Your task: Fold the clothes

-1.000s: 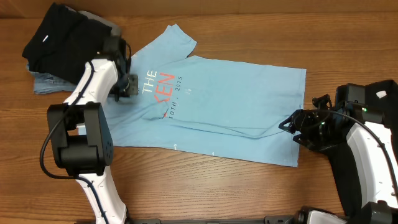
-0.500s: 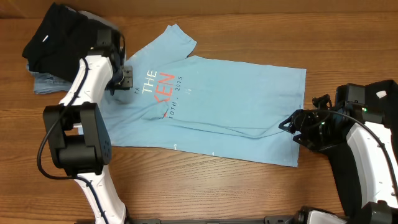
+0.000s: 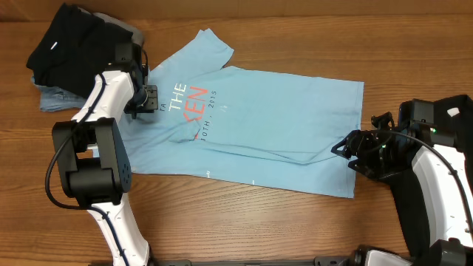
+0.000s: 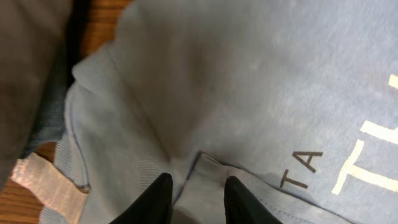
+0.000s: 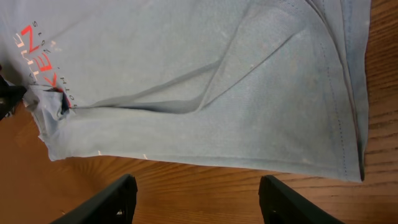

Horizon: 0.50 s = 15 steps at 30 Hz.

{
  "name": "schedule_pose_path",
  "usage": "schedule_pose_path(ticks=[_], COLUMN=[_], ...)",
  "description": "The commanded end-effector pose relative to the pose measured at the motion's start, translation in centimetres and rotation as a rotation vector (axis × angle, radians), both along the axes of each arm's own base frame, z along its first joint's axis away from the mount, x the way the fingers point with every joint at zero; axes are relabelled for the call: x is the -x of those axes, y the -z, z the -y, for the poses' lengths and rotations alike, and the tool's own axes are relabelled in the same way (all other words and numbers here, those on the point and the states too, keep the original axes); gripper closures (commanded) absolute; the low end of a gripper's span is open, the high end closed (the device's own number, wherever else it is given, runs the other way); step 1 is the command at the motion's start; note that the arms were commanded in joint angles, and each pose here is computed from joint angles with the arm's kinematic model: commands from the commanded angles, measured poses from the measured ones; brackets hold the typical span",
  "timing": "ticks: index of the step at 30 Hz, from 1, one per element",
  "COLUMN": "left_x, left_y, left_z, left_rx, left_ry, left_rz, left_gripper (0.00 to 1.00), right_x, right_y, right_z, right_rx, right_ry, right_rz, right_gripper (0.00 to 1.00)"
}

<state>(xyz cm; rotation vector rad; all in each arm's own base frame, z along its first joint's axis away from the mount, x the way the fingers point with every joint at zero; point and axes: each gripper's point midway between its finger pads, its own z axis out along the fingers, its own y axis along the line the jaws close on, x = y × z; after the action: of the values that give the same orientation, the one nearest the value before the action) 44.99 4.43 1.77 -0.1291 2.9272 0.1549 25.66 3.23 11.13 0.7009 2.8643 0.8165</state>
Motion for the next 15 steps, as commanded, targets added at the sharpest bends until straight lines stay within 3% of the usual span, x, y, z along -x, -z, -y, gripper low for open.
schedule_pose_path(ticks=[1,6,12,15], left_x=[0.18,0.19,0.45,0.36], left_y=[0.45,0.64,1.35,1.33], left_z=[0.47,0.53,0.56,0.63], left_rx=[0.020,0.023,0.024,0.028], left_ry=[0.024,0.025,0.025,0.026], left_rz=[-0.008,-0.005,-0.005,-0.001], left_gripper=[0.69,0.73,0.70,0.80], right_x=[-0.65,-0.57,-0.43,-0.42], right_y=[-1.04,-1.02,-1.01,-1.00], right_z=[-0.07,-0.09,-0.12,-0.12], right_rx=[0.001,0.000,-0.001,-0.001], right_ry=[-0.008,-0.008,-0.008,-0.008], right_rz=[0.040,0.037,0.030,0.030], right_gripper=[0.34,0.34,0.34,0.34])
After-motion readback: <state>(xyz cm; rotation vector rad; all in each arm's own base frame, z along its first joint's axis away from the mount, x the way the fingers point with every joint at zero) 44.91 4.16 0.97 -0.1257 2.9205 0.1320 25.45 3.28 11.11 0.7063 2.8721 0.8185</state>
